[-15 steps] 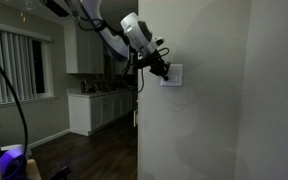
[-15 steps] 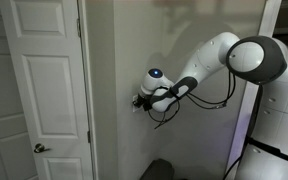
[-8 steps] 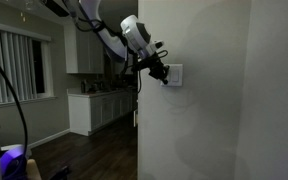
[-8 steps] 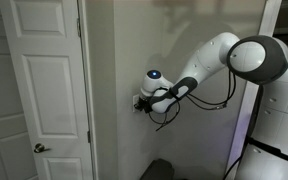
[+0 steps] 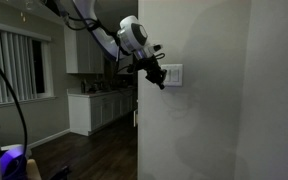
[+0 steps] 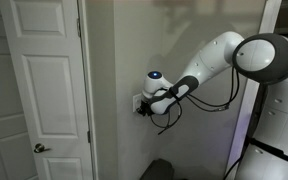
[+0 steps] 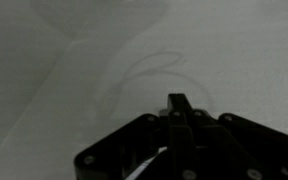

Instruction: Turn off the left light switch.

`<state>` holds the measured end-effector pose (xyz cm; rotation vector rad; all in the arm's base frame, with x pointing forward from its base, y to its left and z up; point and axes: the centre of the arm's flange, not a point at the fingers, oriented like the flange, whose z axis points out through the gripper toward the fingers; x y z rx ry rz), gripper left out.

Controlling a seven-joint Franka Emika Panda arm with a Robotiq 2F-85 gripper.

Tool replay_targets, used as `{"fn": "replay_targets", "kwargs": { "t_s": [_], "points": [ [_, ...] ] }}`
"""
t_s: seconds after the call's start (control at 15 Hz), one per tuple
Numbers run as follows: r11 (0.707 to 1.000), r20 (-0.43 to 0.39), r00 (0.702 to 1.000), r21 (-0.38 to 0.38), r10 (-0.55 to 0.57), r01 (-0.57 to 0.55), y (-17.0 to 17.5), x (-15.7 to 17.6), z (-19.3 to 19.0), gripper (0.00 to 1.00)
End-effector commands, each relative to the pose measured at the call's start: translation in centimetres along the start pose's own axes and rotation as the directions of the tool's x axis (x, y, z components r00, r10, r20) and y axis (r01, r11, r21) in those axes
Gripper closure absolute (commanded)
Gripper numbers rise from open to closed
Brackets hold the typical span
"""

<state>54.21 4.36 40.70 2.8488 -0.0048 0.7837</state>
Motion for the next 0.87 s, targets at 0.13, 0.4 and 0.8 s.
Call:
{"fn": "replay_targets", "kwargs": {
  "t_s": [0.13, 0.4, 0.8],
  "points": [
    [1.000, 0.019, 1.000, 0.013, -0.009, 0.009, -0.41, -0.39, 0.13, 0.81],
    [1.000, 0.020, 1.000, 0.013, -0.010, 0.010, -0.44, -0.41, 0.13, 0.74],
    [1.000, 0.020, 1.000, 0.013, -0.010, 0.009, -0.44, -0.41, 0.12, 0.74]
  ]
}}
